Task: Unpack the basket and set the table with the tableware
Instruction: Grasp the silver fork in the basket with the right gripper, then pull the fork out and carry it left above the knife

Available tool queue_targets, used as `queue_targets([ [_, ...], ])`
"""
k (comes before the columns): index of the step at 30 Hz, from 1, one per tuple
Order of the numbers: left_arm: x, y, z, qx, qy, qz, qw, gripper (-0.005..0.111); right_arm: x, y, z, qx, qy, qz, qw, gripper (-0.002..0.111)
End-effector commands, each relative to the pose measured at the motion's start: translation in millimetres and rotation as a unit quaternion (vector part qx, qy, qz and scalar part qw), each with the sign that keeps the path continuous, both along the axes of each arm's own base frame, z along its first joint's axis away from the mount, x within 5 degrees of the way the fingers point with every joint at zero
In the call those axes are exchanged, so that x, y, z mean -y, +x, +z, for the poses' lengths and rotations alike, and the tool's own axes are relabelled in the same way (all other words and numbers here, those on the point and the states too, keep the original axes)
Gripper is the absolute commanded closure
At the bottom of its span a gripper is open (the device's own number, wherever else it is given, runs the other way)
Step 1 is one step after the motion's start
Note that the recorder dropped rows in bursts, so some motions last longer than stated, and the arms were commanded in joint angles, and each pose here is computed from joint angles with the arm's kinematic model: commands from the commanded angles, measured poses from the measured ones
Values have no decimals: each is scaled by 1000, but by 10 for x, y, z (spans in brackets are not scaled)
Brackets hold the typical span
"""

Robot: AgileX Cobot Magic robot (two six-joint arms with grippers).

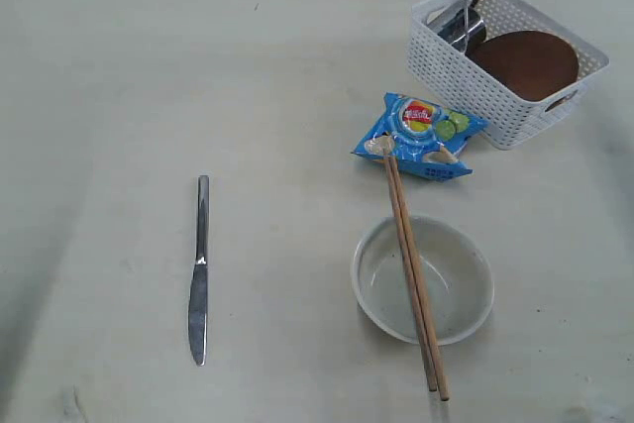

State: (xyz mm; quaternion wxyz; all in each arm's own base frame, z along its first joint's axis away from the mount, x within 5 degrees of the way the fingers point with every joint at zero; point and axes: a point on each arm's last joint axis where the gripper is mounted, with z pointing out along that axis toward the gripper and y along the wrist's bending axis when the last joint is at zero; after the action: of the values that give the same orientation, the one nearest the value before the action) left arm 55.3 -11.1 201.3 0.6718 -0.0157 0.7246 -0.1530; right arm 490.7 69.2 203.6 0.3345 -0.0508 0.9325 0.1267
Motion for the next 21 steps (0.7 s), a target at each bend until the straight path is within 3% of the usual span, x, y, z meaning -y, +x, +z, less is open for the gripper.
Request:
queue_targets([
  [1,0,0,-7,1,8,-1,1000,107,16,-35,186,15,-12,10,1000,109],
  [10,0,0,-7,1,8,-1,1000,107,102,-112,440,35,-56,17,998,109],
  [21,0,0,-7,1,8,-1,1000,107,114,-356,923,33,-33,0,999,109],
])
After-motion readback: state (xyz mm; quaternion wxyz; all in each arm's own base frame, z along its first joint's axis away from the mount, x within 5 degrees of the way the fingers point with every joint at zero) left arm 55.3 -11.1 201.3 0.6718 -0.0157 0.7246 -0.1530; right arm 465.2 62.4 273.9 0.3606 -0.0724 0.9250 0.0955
